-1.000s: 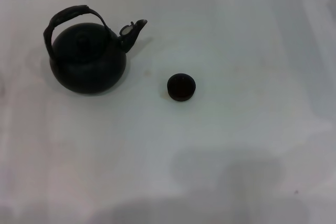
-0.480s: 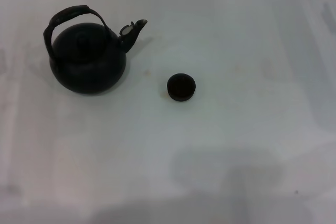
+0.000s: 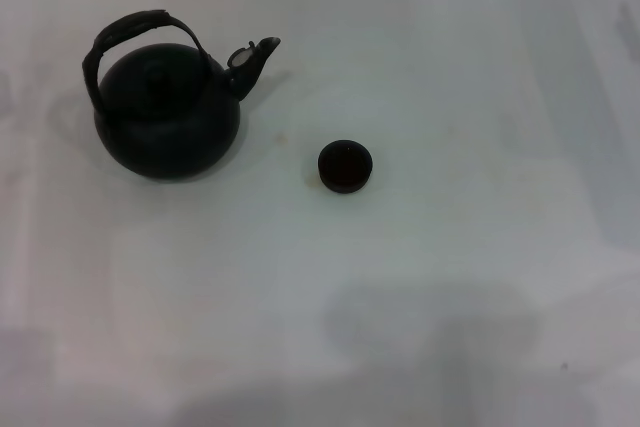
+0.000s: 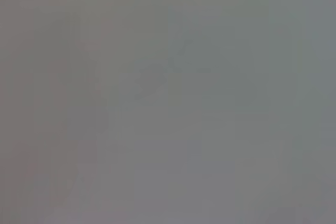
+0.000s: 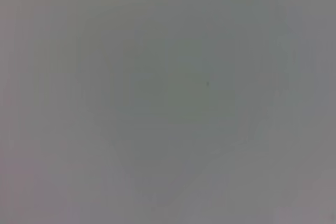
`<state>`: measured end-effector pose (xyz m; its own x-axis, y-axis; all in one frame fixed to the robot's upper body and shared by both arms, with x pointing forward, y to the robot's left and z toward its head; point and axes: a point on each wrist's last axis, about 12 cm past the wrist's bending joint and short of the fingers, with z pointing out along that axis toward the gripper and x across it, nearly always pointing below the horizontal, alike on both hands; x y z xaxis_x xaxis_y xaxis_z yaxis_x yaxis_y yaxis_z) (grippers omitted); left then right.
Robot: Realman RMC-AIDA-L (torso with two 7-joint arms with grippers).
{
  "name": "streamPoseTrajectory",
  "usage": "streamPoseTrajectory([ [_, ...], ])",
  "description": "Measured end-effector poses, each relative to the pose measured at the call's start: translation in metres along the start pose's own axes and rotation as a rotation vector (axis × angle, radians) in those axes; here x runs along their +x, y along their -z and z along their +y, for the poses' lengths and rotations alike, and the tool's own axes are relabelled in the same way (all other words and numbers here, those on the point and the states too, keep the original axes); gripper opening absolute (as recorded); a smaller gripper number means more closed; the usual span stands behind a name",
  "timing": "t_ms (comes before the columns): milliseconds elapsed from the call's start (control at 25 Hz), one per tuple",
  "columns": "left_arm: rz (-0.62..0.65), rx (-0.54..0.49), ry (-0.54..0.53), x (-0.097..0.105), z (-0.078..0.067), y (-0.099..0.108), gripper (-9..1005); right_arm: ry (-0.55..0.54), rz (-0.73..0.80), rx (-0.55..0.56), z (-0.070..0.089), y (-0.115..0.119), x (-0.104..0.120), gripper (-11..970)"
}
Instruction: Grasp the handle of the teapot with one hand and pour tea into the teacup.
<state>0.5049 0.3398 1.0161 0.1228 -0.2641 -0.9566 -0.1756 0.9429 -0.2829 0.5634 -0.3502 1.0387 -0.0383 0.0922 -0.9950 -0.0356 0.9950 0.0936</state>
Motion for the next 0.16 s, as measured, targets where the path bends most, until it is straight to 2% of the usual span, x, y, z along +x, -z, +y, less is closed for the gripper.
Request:
streamPoseTrajectory([
  [160,0.003,-0.006,-0.010,-0.0021,0.0004,-0.0075,507,0.000,-0.002,-0.001,0.0005,-0.0011,-0.0007,841],
])
